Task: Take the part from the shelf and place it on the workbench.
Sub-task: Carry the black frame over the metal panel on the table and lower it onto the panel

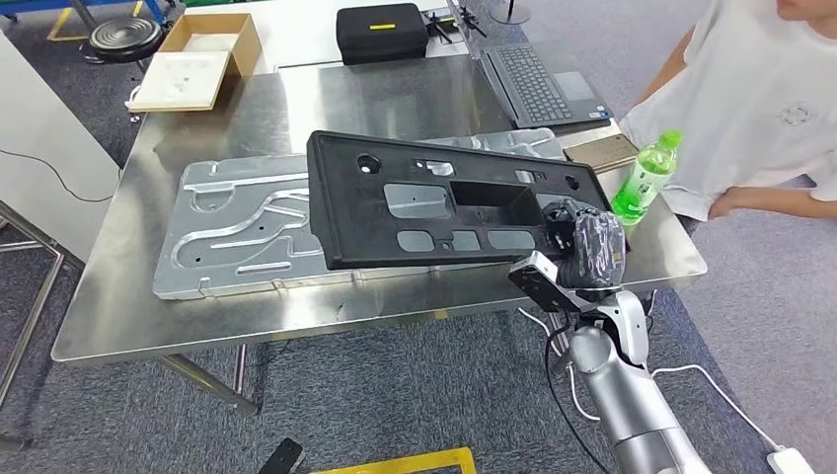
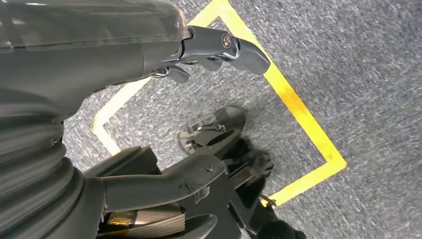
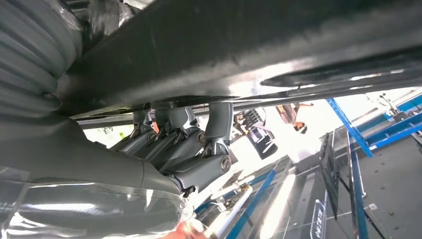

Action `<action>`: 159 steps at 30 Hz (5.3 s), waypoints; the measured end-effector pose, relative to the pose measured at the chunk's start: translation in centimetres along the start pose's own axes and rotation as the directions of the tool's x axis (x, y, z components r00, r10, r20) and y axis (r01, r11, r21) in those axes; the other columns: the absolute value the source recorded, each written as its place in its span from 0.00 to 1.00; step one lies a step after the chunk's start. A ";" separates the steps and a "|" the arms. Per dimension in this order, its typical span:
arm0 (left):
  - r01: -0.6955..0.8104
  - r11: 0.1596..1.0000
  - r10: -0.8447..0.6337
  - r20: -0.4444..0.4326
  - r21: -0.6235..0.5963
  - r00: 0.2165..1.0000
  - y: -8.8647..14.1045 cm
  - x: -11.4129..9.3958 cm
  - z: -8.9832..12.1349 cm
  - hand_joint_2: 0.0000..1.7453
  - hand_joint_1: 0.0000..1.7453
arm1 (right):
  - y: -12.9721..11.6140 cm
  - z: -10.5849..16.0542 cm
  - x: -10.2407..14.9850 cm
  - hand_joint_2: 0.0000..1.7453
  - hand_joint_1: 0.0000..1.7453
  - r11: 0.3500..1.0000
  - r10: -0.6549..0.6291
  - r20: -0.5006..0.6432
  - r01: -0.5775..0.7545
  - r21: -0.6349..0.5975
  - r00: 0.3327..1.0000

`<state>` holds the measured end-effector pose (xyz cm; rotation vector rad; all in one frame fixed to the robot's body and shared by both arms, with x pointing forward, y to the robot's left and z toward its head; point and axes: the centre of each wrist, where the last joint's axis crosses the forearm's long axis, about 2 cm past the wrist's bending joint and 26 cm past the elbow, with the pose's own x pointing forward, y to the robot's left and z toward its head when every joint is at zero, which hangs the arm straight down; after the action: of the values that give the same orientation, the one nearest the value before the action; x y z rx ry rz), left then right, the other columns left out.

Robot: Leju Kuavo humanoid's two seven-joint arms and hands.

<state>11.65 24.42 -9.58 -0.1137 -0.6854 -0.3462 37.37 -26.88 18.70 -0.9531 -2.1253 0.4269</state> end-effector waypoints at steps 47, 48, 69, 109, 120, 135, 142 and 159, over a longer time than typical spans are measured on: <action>0.007 0.999 -0.006 0.019 -0.032 1.000 0.0 0.4 -0.2 1.00 0.00 | -1.1 2.7 -1.3 1.00 1.00 0.981 0.188 0.057 -0.190 0.033 0.981; 0.007 0.999 -0.007 0.020 -0.034 1.000 -0.1 0.3 -0.2 1.00 0.00 | -1.2 2.6 -1.4 1.00 1.00 0.979 0.198 0.059 -0.200 0.034 0.978; 0.009 0.999 -0.007 0.034 -0.043 0.999 -0.3 0.5 -0.2 1.00 0.00 | -1.9 1.4 -1.5 1.00 1.00 0.976 0.210 0.061 -0.213 0.042 0.976; 0.013 0.999 -0.010 0.054 -0.052 0.998 -0.4 1.0 -0.4 1.00 0.00 | -2.0 1.9 -2.6 1.00 1.00 0.962 0.262 0.057 -0.265 0.071 0.963; 0.014 0.998 -0.011 0.058 -0.057 0.998 -0.5 1.0 -0.4 1.00 0.00 | -2.1 2.4 -3.1 1.00 1.00 0.968 0.234 0.045 -0.237 0.086 0.971; 0.026 0.998 -0.023 0.058 -0.057 0.998 -0.4 1.1 -0.5 1.00 0.00 | -2.2 2.8 -3.0 1.00 1.00 0.960 0.272 0.068 -0.276 0.051 0.960; 0.025 0.998 -0.021 0.058 -0.061 0.998 -0.7 1.1 -0.5 1.00 0.00 | -2.2 3.1 -3.3 1.00 1.00 0.958 0.274 0.062 -0.278 0.063 0.960; 0.043 0.997 -0.039 0.070 -0.065 0.997 -0.7 1.2 -0.5 1.00 0.00 | -2.2 2.4 -3.4 1.00 1.00 0.971 0.222 0.038 -0.225 0.084 0.974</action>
<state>12.62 23.34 -9.20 -0.1752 -0.7450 -0.4058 35.91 -30.85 16.64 -1.1460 -2.0131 0.6447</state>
